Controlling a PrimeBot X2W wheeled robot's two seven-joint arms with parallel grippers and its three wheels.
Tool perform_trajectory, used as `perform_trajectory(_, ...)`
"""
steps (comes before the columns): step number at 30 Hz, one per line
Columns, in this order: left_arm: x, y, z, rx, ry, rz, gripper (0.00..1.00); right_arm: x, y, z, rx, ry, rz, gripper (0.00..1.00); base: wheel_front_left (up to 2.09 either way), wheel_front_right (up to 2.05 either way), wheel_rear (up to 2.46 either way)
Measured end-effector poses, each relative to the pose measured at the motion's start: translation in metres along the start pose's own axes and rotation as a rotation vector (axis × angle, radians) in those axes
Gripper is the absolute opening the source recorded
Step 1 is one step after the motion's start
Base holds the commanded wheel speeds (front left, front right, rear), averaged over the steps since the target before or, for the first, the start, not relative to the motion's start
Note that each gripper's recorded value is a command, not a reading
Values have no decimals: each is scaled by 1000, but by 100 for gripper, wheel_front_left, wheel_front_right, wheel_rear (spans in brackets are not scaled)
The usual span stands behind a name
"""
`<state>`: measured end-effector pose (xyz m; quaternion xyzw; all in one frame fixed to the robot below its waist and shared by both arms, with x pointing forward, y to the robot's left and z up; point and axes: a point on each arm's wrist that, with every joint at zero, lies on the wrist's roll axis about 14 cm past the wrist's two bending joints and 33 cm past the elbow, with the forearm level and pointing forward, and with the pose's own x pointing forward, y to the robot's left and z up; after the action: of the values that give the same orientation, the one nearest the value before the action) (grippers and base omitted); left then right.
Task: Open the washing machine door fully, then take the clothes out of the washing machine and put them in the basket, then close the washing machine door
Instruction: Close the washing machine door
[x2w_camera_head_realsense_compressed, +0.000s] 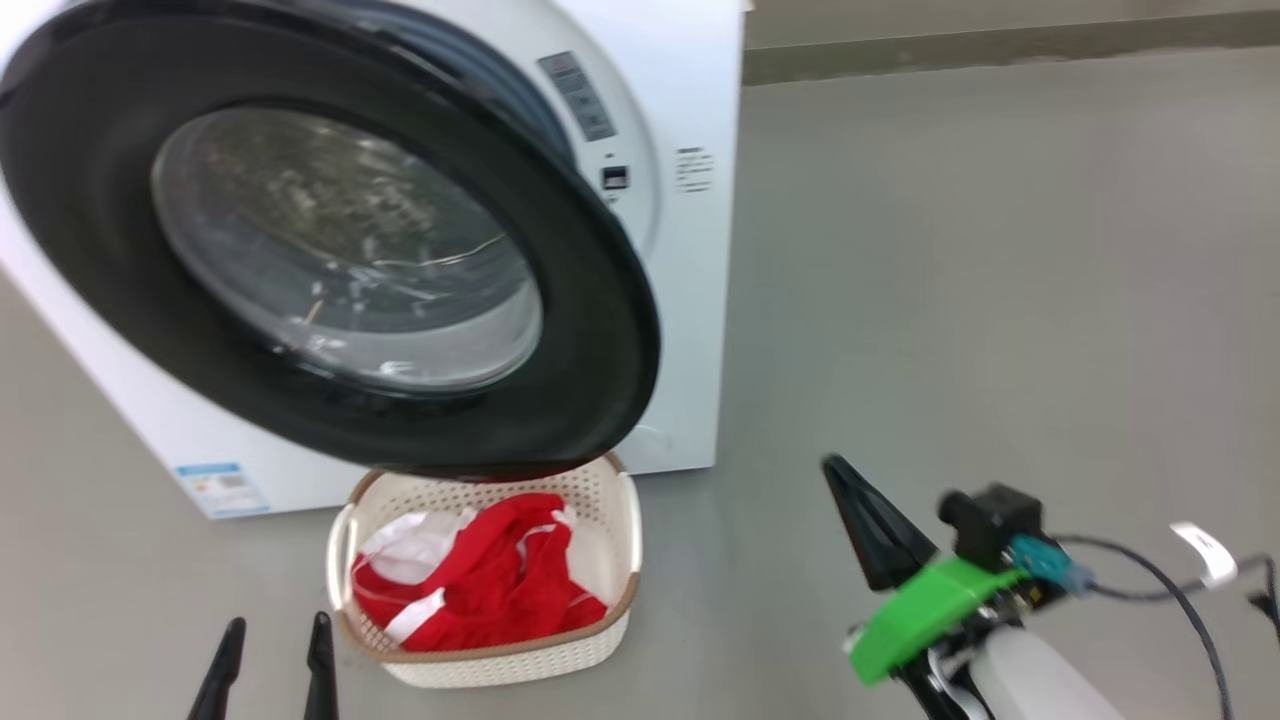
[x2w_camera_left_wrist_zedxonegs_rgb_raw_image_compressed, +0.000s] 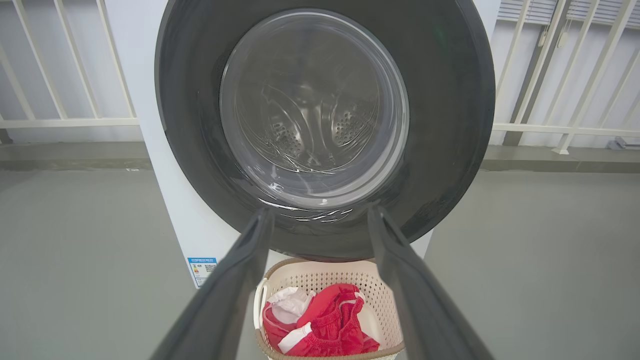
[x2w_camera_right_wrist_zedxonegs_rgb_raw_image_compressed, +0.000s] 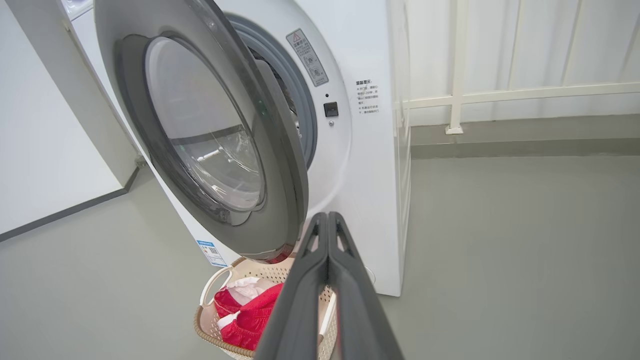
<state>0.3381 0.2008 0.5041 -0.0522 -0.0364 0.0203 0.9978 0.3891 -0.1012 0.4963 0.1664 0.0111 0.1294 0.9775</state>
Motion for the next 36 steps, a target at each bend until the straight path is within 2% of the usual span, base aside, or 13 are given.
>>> perform_trajectory(8,-13,14,-8,-3,28,47,100,45,55,-3,-36,53,185,0,0,0,0)
perform_trajectory(16,-10,27,-10,2,34,88,100,91,89,-10,-49,121,291,0,0,0,0)
perform_trajectory(22,-1,30,-14,-34,44,100,100,128,100,-12,-60,156,319,0,0,0,0)
perform_trajectory(30,9,37,-28,-26,90,118,100,172,116,-12,-93,144,376,0,0,0,0)
perform_trajectory(36,14,33,-45,-27,141,101,100,191,110,-19,-98,138,375,0,0,0,0)
